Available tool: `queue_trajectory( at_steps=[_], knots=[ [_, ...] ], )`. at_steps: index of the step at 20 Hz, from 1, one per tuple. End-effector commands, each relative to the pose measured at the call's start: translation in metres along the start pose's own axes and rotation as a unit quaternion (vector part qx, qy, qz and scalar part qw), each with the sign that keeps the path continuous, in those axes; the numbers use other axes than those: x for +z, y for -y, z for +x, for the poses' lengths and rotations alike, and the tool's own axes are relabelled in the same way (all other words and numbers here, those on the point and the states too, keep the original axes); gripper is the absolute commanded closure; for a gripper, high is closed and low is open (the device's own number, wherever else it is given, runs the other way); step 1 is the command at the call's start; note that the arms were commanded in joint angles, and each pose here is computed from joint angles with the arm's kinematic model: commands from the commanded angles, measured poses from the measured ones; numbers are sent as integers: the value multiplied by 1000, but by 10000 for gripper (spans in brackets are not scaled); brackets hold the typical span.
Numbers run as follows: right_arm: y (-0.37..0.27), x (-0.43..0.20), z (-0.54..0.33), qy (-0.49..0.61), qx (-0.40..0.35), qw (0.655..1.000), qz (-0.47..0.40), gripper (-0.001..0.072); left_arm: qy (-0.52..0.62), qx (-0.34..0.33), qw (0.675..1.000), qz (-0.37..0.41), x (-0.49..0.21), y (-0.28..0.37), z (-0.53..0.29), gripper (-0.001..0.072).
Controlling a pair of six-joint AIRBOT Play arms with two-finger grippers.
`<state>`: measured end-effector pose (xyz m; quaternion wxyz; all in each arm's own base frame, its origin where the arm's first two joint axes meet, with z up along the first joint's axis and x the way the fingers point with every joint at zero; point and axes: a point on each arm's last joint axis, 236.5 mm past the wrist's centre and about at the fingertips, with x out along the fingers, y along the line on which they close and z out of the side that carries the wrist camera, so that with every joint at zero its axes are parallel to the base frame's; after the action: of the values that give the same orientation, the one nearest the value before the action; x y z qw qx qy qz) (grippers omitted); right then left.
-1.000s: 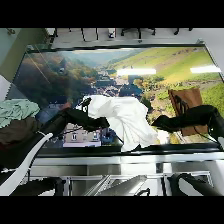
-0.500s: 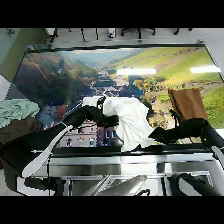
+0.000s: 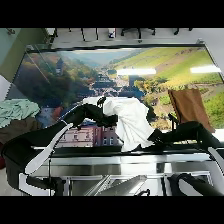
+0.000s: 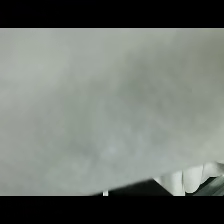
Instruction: Fold the shirts.
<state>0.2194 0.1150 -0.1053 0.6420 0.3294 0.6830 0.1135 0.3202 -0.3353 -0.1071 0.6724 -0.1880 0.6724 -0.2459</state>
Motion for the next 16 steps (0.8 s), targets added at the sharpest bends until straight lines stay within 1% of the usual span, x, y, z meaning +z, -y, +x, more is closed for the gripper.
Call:
queue_trajectory(
  at_steps=[1, 2, 3, 4, 5, 6, 7, 9, 11, 12, 14, 16],
  knots=[
    [-15, 15, 21, 29, 17, 999, -8, 236, -10, 0, 1000, 4, -5, 0, 0, 691],
    [-16, 16, 27, 29, 11, 999, -14, 250, -11, 0, 1000, 4, -5, 0, 0, 691],
    [-16, 15, 30, 26, 8, 999, -18, 429, -13, 0, 1000, 4, -6, 0, 0, 690],
    [-16, 14, 31, 24, 7, 999, -19, 561, -18, 0, 1000, 4, -8, 0, 0, 691],
    [-17, 15, 31, 25, 7, 999, -20, 570, -25, 0, 1000, 7, -12, 0, 0, 691],
    [-17, 16, 30, 27, 8, 999, -21, 677, -26, 0, 999, 19, -12, 0, 0, 691],
    [-20, 18, 28, 31, 9, 999, -25, 691, -23, -1, 1000, 21, -11, 0, 0, 691],
    [-37, 23, 16, 39, 23, 998, -44, 691, -17, 0, 1000, 21, -7, 0, 0, 692],
    [-81, 27, -19, 51, 64, 993, -84, 692, -23, 14, 999, 30, -9, -8, -3, 693],
    [-106, 35, -45, 74, 82, 987, -113, 692, -32, 28, 999, 34, -12, -17, -6, 693],
    [-154, 72, -119, 176, 104, 964, -169, 692, -47, 57, 997, 38, -16, -34, -20, 693],
    [-176, 132, -207, 314, 98, 926, -184, 692, -48, 65, 996, 36, -18, -42, -38, 693]
  ],
)
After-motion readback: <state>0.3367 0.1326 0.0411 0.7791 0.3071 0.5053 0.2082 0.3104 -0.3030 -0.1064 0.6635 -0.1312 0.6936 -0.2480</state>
